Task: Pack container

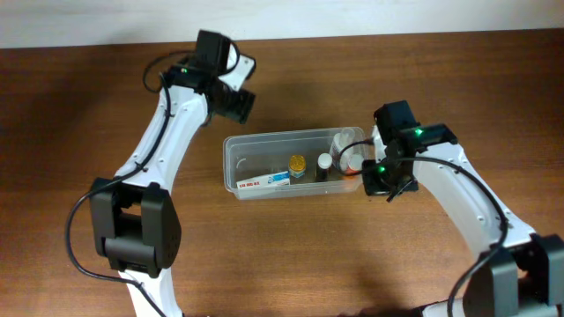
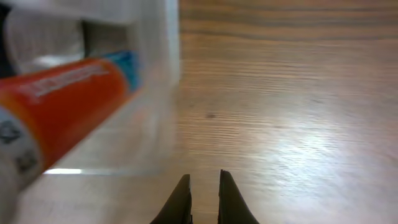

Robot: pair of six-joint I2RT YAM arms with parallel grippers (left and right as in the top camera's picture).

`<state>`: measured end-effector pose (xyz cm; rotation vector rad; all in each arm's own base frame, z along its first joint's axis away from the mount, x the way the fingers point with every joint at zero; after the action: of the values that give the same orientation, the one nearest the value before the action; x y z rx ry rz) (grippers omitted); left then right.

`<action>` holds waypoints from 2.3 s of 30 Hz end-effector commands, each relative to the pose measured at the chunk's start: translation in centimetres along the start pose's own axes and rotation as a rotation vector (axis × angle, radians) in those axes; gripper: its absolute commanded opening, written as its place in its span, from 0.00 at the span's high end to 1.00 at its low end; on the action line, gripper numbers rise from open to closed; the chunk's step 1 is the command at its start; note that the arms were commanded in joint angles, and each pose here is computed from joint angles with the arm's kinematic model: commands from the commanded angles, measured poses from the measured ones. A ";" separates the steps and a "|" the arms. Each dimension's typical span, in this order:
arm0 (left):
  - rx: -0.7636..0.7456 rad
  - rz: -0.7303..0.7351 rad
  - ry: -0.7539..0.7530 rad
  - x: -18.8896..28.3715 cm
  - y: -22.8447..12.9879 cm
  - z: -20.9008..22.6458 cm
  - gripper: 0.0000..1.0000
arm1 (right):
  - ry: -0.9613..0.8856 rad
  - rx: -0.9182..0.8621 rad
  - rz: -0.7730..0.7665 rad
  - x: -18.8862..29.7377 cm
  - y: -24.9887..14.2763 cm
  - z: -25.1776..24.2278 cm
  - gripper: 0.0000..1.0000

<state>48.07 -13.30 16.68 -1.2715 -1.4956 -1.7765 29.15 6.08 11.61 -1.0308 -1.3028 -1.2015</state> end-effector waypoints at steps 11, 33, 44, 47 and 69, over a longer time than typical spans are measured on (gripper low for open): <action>0.295 -0.200 0.099 8.1 4.5 6.8 0.00 | -0.199 -0.062 -0.527 10.8 9.3 -5.8 0.00; 0.548 -0.132 0.186 15.7 -2.0 15.5 0.01 | -0.221 -0.029 -0.737 18.9 7.4 -5.3 0.02; 0.508 -0.183 0.185 21.5 -7.0 11.2 0.00 | -0.212 -0.041 -0.710 20.3 -0.2 -4.9 0.01; 0.497 -0.207 0.169 22.4 -10.0 9.3 0.01 | -0.202 -0.065 -0.719 19.9 -2.4 -4.7 0.02; 0.360 -0.584 0.177 28.2 -25.0 0.5 0.01 | -0.182 -0.120 -0.814 17.9 -14.8 -4.2 0.02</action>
<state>15.06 -0.21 29.55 -0.4887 -2.1078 -1.7551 13.43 -0.82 28.06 -0.6893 -1.9072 -1.8248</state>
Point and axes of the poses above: each gripper's point midway between its finger pads, its own x axis back along the fingers, its own z axis along the line the jaws close on, y = z × x, the point moved 3 cm from there along x, back along the fingers, and after that the axes turned 9 degrees about x, right-handed, at the moved point
